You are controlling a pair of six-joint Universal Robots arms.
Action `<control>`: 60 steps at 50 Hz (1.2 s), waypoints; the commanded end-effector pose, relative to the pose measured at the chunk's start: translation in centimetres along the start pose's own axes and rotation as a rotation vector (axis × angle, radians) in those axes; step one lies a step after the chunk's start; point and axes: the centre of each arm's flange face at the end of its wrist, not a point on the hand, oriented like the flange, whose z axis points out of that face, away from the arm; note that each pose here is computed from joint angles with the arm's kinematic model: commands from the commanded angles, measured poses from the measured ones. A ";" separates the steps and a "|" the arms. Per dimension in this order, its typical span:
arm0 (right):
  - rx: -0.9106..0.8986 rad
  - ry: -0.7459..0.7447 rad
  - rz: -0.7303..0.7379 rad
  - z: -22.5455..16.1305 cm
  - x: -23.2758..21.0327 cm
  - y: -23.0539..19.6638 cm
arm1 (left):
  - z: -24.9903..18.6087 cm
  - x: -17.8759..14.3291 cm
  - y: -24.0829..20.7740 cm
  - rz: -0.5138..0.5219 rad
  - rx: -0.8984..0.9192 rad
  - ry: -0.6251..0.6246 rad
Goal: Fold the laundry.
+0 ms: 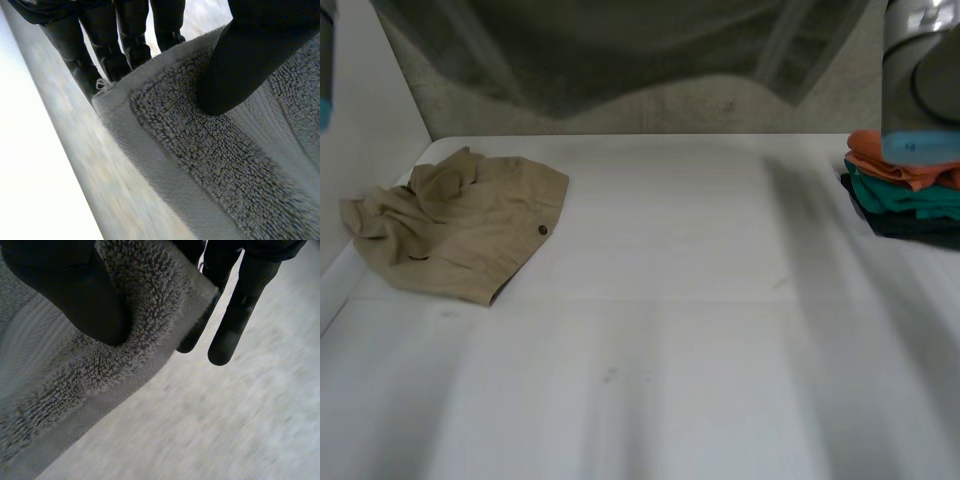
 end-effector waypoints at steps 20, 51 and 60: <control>-0.811 -0.615 -0.343 -17.7 -0.5 10.0 | -21.0 2.6 12.8 0.391 -0.836 0.570; -0.938 -0.729 -0.403 -19.8 1.2 11.9 | -20.0 6.8 8.2 0.451 -0.800 0.711; -0.831 -0.607 -0.406 -16.9 -1.8 14.2 | -16.4 9.7 11.3 0.464 -0.759 0.644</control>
